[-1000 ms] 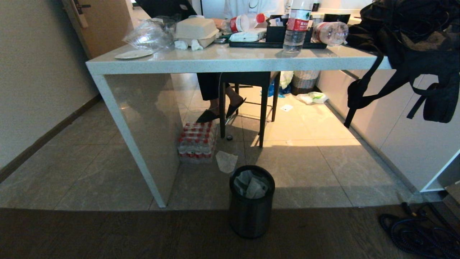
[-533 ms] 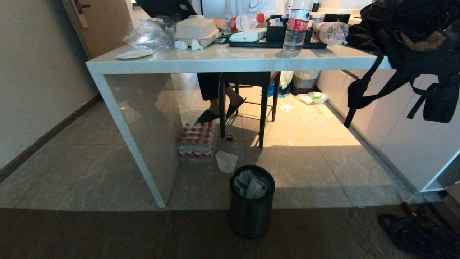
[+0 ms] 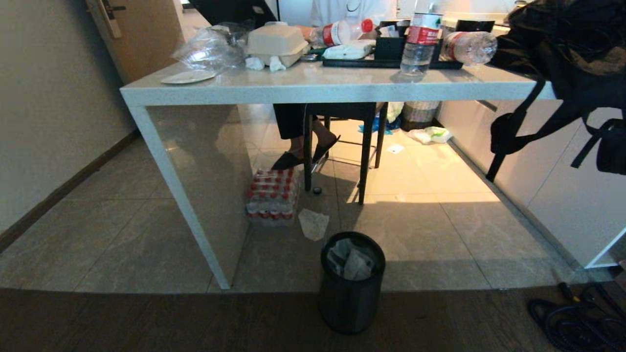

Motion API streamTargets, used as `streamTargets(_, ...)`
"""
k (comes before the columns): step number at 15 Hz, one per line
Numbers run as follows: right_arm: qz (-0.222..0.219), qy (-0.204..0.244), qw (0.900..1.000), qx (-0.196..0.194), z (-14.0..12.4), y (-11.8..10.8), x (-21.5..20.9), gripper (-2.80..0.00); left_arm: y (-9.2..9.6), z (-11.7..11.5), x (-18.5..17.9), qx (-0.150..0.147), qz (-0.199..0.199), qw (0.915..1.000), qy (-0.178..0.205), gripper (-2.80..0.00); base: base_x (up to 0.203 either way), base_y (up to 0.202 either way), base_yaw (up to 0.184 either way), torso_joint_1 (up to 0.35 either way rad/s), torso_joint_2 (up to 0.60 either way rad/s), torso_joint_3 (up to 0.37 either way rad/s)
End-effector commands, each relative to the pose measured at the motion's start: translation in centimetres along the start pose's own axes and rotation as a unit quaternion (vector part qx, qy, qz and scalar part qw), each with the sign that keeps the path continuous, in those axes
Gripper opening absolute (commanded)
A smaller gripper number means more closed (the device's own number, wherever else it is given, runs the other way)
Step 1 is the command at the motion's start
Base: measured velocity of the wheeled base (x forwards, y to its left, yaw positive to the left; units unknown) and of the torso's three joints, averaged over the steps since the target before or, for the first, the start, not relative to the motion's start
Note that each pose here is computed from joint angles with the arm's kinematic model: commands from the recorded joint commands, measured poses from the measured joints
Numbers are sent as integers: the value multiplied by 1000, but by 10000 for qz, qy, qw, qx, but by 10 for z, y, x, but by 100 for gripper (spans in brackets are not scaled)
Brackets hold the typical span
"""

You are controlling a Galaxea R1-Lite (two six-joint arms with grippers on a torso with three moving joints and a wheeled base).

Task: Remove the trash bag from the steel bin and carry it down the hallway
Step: Place the outer trash can on the ground

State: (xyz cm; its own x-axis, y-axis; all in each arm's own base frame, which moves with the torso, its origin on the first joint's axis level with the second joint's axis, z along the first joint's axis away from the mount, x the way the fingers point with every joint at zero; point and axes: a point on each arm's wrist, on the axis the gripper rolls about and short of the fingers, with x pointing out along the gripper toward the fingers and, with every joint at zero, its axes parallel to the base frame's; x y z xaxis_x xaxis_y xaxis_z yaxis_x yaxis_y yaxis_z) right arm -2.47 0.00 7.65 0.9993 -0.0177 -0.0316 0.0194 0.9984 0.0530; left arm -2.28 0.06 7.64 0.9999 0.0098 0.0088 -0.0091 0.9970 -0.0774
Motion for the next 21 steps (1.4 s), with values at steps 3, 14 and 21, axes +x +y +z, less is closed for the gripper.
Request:
streamTargets(3,5,-4,10000,2,0,0,0,-280,0,0,0,-20,5,10000,-3,-280,197,195,4,-2,2,2)
streamTargets(14,5,-4,10000,2,0,0,0,-280,0,0,0,-35,13,10000,4,-280,30,42,0,1,2,-1)
streamTargets(21,2,-7,10000,2,0,0,0,-280,0,0,0,-84,8,10000,5,-280,0,0,0,0,0,0)
